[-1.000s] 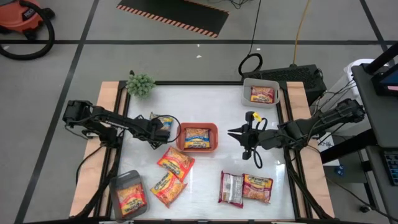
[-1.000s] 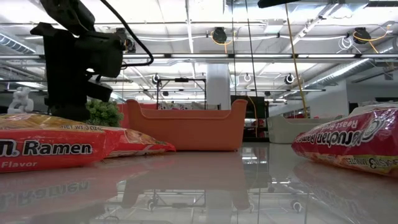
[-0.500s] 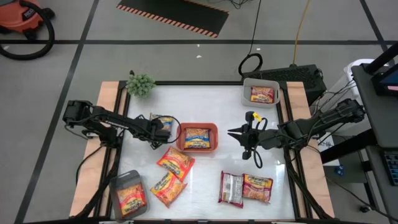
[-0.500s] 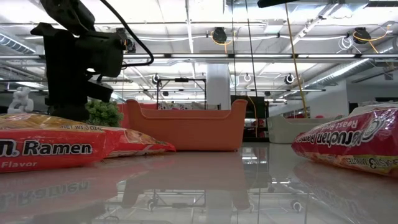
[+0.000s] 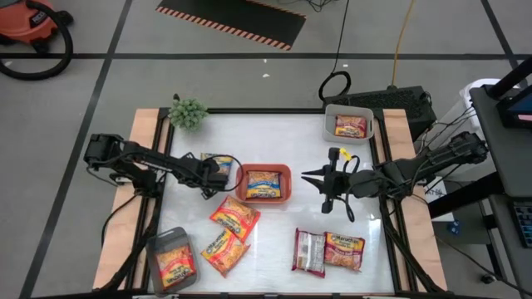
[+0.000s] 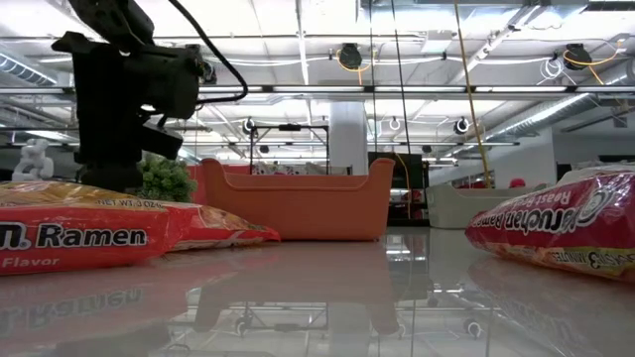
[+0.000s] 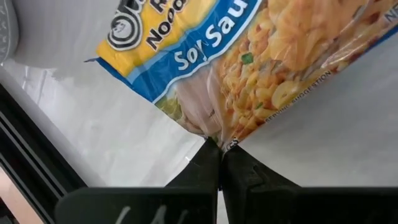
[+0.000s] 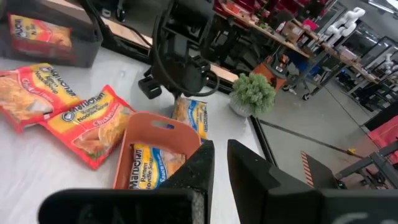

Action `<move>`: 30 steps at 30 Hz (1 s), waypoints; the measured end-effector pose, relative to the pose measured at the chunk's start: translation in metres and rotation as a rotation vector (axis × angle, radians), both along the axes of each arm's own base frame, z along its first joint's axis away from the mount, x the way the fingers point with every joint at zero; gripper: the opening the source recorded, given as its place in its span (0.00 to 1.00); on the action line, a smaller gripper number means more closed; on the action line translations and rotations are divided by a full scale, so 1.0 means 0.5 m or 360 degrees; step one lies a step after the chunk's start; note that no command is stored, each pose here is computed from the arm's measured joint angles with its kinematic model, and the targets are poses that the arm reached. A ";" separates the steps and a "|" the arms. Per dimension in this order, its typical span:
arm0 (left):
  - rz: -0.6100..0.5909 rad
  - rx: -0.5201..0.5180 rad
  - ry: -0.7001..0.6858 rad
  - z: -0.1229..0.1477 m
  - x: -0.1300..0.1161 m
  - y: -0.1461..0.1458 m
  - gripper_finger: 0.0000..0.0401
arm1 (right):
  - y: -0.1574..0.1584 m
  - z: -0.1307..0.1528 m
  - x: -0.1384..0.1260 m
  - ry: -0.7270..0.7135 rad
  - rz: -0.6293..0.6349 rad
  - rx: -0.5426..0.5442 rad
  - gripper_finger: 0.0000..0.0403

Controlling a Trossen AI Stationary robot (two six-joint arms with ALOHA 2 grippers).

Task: Sort Maruchan noodles
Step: Put the blue noodle pack into the orange bin

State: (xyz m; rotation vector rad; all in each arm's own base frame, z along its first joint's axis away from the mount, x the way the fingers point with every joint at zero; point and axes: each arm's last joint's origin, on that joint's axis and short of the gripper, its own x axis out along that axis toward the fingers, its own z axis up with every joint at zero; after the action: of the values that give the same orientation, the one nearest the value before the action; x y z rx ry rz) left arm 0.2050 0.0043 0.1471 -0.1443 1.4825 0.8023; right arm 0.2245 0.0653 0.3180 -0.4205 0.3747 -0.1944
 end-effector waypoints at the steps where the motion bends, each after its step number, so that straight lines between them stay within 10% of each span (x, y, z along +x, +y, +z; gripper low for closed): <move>1: 0.0000 0.0000 -0.0006 0.004 0.003 0.000 0.01 | 0.000 0.000 0.000 0.0002 0.0009 0.0003 0.09; 14: 0.0254 0.0266 0.0020 0.114 0.023 -0.005 0.01 | 0.004 -0.016 0.017 0.0045 0.0012 0.0024 0.09; 30: -0.0064 0.0519 -0.0370 0.259 0.073 -0.089 0.01 | -0.028 -0.074 0.111 0.0030 -0.0051 0.0263 0.09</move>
State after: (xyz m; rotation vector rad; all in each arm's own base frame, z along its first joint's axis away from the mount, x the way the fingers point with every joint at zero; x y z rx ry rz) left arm 0.2413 -0.0404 0.2767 0.0370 1.1174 0.9494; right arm 0.2801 0.0513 0.2808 -0.2541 0.4129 -0.1892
